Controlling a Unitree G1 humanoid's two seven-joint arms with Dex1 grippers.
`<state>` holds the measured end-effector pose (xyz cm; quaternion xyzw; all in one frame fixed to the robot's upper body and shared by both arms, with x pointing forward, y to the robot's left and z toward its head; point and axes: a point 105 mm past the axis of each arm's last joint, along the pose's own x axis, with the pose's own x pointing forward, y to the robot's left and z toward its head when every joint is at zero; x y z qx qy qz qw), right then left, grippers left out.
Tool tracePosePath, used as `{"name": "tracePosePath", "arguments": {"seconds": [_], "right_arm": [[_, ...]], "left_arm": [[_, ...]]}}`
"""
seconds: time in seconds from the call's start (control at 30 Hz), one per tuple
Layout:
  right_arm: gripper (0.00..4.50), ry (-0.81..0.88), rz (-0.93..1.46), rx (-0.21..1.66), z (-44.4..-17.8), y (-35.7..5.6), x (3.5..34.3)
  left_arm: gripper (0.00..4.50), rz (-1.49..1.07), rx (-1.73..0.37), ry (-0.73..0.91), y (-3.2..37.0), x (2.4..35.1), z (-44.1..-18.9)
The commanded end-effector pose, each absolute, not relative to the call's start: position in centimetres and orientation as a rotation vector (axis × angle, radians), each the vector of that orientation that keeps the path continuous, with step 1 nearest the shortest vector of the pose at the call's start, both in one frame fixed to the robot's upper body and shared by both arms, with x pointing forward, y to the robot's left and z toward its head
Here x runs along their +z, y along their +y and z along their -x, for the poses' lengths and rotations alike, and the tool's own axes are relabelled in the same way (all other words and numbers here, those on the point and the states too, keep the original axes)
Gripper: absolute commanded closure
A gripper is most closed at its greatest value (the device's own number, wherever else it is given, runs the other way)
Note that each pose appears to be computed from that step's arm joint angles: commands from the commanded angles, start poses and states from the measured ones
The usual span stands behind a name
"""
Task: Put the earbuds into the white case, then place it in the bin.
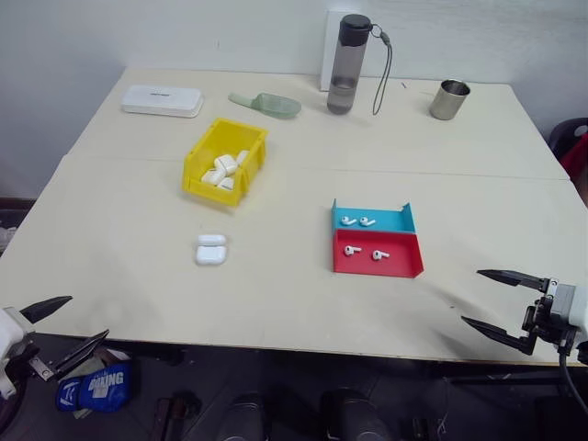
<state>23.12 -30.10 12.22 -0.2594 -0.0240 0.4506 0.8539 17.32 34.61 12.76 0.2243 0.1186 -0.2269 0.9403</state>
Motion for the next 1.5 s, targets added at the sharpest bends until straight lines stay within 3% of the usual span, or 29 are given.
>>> {"name": "tracePosePath", "arguments": {"seconds": [0.03,0.23,0.47,0.63,0.93,1.17,1.3,1.5], "right_arm": [[0.04,-0.085,0.608,0.962,-23.2,-30.0,12.8],[0.04,-0.194,0.472,1.054,-23.1,-27.3,13.5],[0.04,-0.512,0.32,1.132,-22.9,-22.3,17.0],[0.04,-0.624,0.365,1.204,-22.8,-20.7,17.6],[0.04,-0.51,0.378,1.202,-23.7,-22.0,15.9],[0.04,-0.445,0.366,1.202,-23.8,-22.5,15.1],[0.04,-0.427,0.363,1.2,-23.2,-22.6,14.9],[0.04,-0.412,0.368,1.206,-22.7,-21.9,15.8]], "left_arm": [[0.0,-0.475,-0.449,0.195,34.4,13.6,-17.4],[0.0,-0.341,-0.346,0.194,35.8,14.9,-16.4],[0.0,-0.01,0.033,0.451,40.5,12.7,-11.7],[0.0,0.049,0.044,0.508,39.5,13.6,-11.8],[0.0,0.025,-0.158,0.683,31.2,16.9,-17.9],[0.0,-0.076,-0.204,0.571,25.1,17.1,-23.6],[0.0,0.008,-0.172,0.478,21.2,16.4,-26.4],[0.0,0.06,-0.106,0.471,17.8,15.6,-28.3]]}}
